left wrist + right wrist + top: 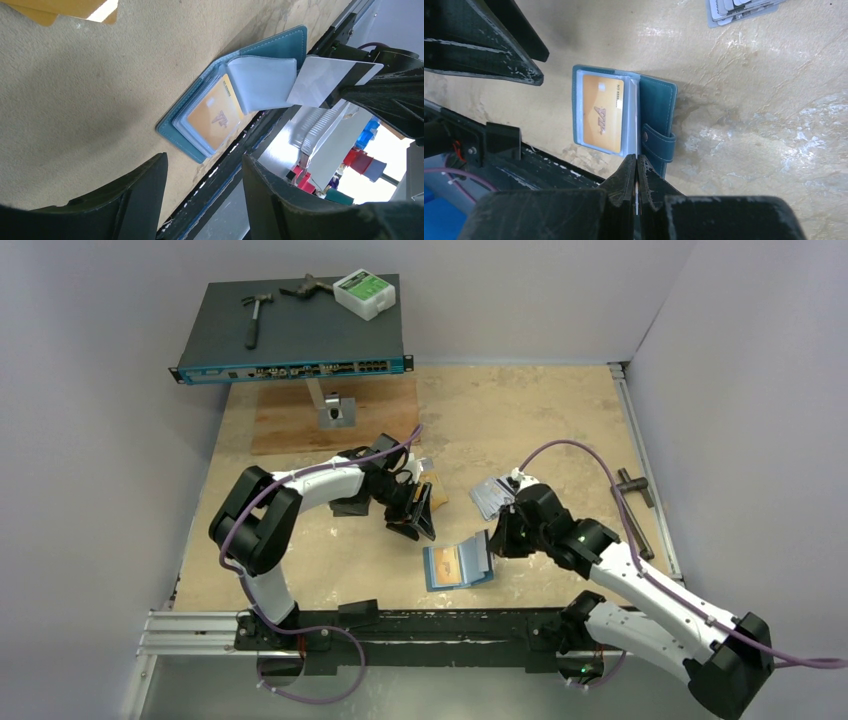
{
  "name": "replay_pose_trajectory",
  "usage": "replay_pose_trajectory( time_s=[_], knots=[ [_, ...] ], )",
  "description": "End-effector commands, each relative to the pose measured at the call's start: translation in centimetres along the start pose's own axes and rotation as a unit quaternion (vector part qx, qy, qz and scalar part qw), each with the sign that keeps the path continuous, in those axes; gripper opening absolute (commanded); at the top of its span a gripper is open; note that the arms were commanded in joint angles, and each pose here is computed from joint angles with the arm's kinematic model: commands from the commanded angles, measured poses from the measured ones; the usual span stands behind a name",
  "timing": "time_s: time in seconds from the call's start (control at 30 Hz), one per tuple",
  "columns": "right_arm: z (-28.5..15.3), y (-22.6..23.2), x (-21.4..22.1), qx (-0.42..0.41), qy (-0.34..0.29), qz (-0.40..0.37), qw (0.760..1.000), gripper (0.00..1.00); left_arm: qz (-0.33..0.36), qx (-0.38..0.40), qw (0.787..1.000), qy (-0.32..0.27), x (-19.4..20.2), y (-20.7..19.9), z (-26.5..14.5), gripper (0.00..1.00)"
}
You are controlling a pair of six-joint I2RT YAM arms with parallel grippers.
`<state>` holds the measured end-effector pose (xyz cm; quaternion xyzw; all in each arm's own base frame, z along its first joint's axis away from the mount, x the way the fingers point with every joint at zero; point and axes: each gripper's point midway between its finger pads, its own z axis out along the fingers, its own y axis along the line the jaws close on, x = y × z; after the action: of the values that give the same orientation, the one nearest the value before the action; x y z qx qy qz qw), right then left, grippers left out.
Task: Put the credit cards into the card holder
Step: Insert the credit card into the card holder.
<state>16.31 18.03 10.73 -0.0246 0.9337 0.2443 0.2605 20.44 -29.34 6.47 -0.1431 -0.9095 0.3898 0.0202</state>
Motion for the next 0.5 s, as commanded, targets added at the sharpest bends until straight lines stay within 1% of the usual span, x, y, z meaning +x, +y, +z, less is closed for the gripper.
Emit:
replay_pose_trajectory(
  time_s=[0.0,0.13,0.47],
  knots=[
    [-0.55,0.21,-1.57,0.033,-0.023,-0.003,0.999,0.00,0.022,0.020,0.999,-0.011,-0.83,-1.37,-0.96,0.55],
    [-0.95,-0.08,-2.10,0.057,-0.026,-0.014,0.998,0.00,0.022,0.023,0.999,-0.012,-0.83,-1.49,-1.00,0.55],
    [-1.07,0.13,-1.95,0.048,-0.027,-0.018,0.998,0.00,0.022,0.027,0.999,-0.014,-0.86,-1.69,-1.23,0.54]
  ],
)
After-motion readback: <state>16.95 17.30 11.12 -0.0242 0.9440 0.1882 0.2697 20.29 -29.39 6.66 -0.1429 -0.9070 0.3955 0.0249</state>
